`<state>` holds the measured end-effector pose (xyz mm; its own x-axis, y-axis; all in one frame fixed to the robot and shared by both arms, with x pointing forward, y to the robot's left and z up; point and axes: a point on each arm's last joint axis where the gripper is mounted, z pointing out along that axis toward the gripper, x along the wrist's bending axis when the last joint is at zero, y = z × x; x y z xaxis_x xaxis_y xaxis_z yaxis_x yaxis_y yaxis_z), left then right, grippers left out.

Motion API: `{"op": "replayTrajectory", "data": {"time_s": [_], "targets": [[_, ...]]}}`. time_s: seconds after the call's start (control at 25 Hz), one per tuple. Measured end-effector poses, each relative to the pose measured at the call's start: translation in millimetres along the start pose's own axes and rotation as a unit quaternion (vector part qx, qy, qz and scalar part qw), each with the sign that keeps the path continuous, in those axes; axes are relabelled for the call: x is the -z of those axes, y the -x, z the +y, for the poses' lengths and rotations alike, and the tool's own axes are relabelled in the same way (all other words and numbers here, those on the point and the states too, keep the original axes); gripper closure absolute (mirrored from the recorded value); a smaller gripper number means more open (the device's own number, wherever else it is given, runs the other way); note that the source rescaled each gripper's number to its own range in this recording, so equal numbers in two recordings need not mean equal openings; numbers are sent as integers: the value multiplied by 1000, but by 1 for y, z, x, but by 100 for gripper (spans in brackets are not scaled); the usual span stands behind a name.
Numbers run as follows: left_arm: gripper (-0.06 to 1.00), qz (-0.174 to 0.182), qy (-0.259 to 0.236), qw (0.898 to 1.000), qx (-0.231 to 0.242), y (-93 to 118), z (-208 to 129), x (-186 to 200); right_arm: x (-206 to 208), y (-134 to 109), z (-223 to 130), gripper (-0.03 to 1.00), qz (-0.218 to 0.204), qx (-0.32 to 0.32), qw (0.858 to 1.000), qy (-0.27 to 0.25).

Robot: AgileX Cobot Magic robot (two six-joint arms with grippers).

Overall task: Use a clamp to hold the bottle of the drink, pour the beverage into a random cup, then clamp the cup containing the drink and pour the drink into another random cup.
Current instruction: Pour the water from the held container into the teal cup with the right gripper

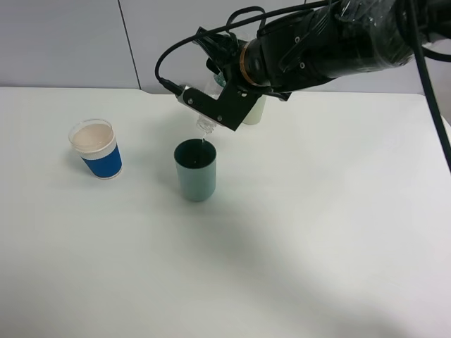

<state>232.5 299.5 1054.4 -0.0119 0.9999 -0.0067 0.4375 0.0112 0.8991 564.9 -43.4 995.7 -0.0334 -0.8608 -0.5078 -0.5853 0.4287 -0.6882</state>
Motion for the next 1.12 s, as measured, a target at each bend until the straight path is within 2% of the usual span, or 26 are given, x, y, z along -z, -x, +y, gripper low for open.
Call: {"op": "replayTrajectory", "data": {"time_s": [0.32, 0.88, 1.0, 1.12], "targets": [[-6, 0, 0, 1000, 0, 0, 0, 0, 0, 5, 2, 93, -30, 47, 998, 8], [-6, 0, 0, 1000, 0, 0, 0, 0, 0, 9, 1, 93, -53, 117, 992, -1], [-6, 0, 0, 1000, 0, 0, 0, 0, 0, 9, 2, 93, -54, 100, 993, 6], [-6, 0, 0, 1000, 0, 0, 0, 0, 1, 10, 6, 93, -54, 21, 998, 31]]}}
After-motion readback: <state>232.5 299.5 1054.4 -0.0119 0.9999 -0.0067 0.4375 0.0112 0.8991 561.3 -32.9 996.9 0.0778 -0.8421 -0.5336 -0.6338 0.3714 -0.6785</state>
